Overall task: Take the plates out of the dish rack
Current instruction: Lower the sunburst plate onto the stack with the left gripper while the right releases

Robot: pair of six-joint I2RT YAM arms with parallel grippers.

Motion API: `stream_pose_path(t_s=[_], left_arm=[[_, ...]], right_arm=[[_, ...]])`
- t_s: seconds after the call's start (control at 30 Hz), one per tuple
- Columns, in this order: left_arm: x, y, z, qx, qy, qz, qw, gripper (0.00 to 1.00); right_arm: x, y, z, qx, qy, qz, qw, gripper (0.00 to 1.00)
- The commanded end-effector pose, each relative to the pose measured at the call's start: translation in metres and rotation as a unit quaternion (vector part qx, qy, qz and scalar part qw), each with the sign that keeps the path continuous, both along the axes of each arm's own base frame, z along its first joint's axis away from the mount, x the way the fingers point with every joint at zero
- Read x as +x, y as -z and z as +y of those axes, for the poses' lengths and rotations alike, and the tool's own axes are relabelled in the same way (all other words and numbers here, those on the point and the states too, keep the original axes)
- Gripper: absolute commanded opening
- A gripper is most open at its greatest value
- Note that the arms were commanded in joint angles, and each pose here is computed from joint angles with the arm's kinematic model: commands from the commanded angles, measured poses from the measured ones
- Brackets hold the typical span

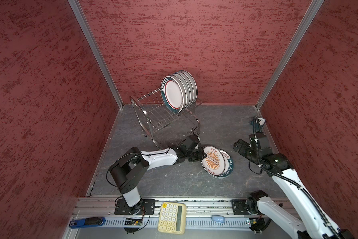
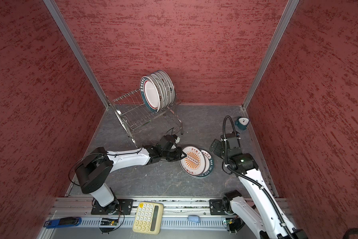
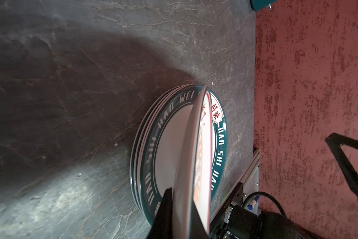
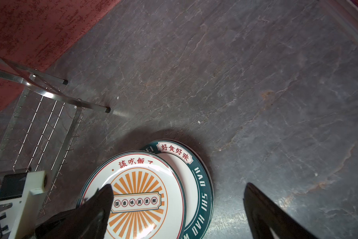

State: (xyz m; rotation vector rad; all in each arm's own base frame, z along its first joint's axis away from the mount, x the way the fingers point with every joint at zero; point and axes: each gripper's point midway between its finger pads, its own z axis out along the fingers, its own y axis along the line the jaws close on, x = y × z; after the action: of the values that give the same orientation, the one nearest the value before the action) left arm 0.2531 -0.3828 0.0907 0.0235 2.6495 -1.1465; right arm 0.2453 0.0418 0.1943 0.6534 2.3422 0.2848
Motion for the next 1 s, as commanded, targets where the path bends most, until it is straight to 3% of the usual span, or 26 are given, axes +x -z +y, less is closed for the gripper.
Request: stream_pose_path(t_s=[0.0, 0.33, 0.97], left_arm=[[-0.001, 0.007, -0.002, 0.029, 0.002, 0.012, 1.000, 0.22], [-0.002, 0.027, -0.003, 0.102, -0.003, 0.036, 0.994, 0.54], [0.000, 0.024, -0.026, 0.119, 0.015, 0.030, 0.992, 0.63]], right_arm=[[-0.003, -0.011, -0.012, -0.028, 0.012, -0.012, 0.999, 0.99], [-0.003, -0.016, -0.013, -0.038, 0.003, -0.019, 0.999, 0.99], [-0.007, -0.017, -0.016, -0.059, -0.012, -0.019, 0.998, 0.99]])
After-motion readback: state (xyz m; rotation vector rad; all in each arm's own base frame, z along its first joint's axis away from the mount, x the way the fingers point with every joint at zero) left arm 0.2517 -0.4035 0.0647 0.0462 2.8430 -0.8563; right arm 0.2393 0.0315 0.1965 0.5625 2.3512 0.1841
